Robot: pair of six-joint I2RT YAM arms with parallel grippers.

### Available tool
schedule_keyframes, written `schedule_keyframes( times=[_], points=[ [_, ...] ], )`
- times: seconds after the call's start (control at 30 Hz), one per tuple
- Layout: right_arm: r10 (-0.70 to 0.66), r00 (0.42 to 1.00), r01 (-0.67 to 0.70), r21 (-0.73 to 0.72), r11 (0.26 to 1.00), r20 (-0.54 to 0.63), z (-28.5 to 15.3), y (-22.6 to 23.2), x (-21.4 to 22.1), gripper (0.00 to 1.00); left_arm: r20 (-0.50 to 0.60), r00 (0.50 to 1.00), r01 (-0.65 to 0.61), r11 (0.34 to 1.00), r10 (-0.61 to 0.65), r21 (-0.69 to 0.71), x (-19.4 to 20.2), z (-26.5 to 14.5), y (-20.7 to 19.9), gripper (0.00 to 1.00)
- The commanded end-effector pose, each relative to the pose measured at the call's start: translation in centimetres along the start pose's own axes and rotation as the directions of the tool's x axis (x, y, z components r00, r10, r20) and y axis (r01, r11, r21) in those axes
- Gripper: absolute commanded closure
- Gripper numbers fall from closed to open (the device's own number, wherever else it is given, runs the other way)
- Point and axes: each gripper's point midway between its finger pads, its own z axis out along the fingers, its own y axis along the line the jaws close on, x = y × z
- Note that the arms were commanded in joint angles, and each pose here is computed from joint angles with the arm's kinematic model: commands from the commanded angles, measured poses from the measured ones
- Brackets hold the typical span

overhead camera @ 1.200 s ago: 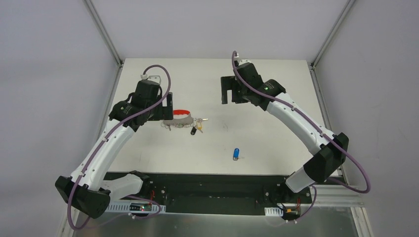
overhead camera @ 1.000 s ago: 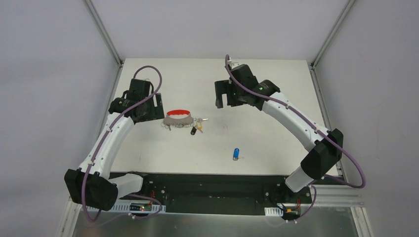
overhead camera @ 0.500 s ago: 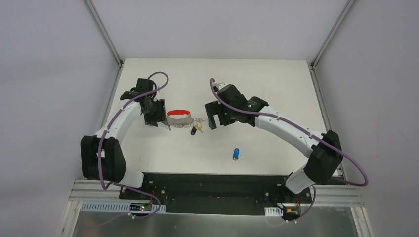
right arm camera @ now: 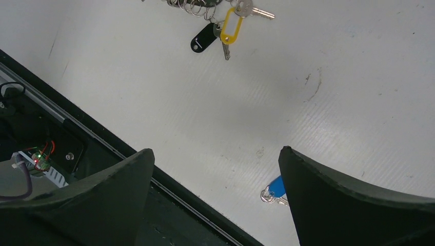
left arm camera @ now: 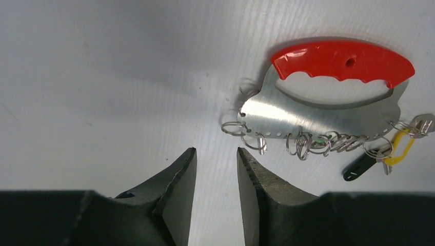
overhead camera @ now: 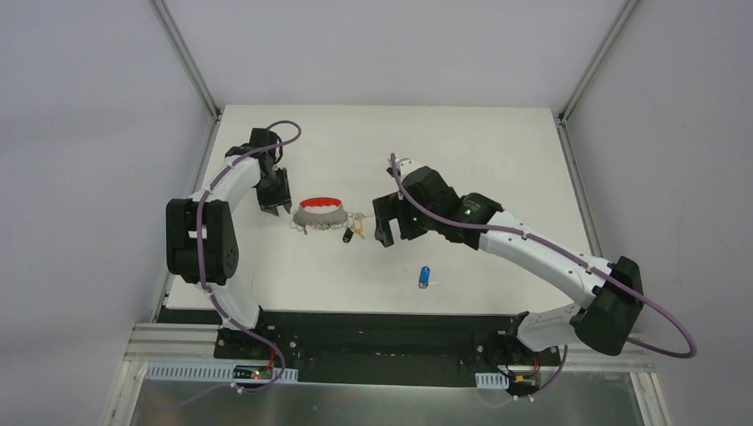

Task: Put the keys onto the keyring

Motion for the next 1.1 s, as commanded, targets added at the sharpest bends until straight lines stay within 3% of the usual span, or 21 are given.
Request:
schedule_keyframes(
  times=[0.0, 0.37, 0.7, 1.07],
  points=[
    [0.012, 0.998, -0.009, -0.051, 0.999, 0.055, -1.3, 1.0, -0.5, 0.04, 0.040, 0.999, 0.012, 1.000, -0.011, -0.025, -2.5, 0.5, 0.0, 0.69],
    [0.008, 0.997, -0.003, -0.065, 0.998, 0.077, -2.2, 0.9, 0.2, 0.05, 0.014, 0.999, 0.037, 0.999, -0.037, -0.040, -3.7, 3.7, -0.3, 1.00],
    [0.008, 0.996, -0.003, -0.060, 0.998, 0.086, -2.3, 0.9, 0.1, 0.04, -0.043, 0.997, 0.066, 0.995, -0.070, -0.071, -1.5, 5.1, 0.2, 1.00],
    [0.021, 0.997, -0.017, -0.055, 0.998, 0.077, -2.4, 0.7, 0.6, 0.05, -0.138, 0.990, -0.029, 0.999, 0.027, -0.018, 3.2, 6.7, -4.8, 1.00]
  ],
)
